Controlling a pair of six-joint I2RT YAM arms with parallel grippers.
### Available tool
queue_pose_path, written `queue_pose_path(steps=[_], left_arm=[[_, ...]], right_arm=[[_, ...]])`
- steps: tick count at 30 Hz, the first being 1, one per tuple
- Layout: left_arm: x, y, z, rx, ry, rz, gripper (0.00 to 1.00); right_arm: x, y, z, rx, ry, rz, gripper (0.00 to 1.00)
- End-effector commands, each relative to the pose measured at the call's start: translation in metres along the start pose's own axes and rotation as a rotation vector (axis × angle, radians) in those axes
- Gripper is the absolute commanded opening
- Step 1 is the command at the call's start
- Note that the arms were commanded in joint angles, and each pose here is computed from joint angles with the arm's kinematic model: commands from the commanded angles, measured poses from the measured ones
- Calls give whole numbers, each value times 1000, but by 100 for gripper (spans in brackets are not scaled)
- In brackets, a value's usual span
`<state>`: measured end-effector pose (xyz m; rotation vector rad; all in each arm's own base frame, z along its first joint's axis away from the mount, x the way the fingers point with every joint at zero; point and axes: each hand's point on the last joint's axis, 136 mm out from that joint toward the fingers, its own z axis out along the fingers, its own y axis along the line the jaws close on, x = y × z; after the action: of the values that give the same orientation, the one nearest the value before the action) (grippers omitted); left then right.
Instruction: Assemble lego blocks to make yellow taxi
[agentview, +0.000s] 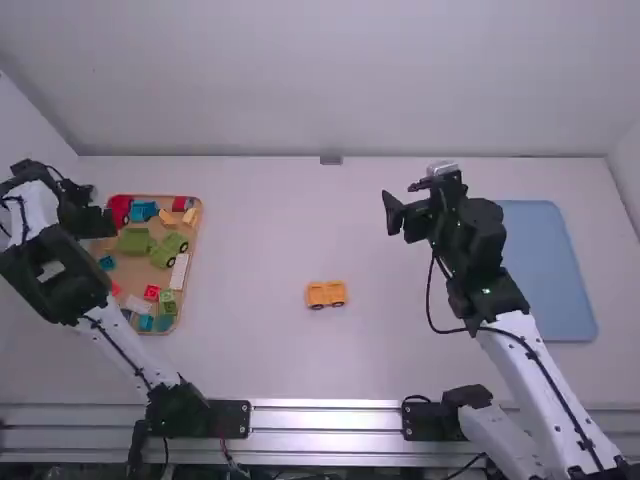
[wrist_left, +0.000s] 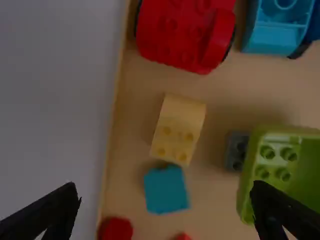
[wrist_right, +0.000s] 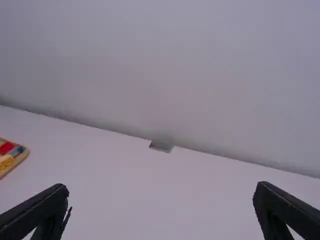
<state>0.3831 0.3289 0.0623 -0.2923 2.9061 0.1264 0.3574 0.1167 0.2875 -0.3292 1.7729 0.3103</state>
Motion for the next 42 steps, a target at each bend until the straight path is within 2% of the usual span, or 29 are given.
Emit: queue_pose_path(steps=[1, 5, 8, 17, 31, 42], left_arm=[[-6, 0, 11, 25, -21, 49, 88], [-6, -3, 31, 33, -10, 54, 81], [-5, -4, 40, 33, -22, 55, 79], [0, -17, 61, 74, -39, 110, 68], [4, -19, 73, 69, -45, 105, 61], [5, -19, 73, 72, -42, 105, 46]], right_arm=[[-18, -2, -1, 4, -36, 1, 99], [-18, 4, -1, -9, -37, -3, 99], [-18, 7, -1, -17, -37, -4, 99], [-18, 2, -1, -6, -37, -3, 99], [-18, 6, -1, -15, -36, -5, 99], [-17, 6, -1, -15, -32, -4, 99]])
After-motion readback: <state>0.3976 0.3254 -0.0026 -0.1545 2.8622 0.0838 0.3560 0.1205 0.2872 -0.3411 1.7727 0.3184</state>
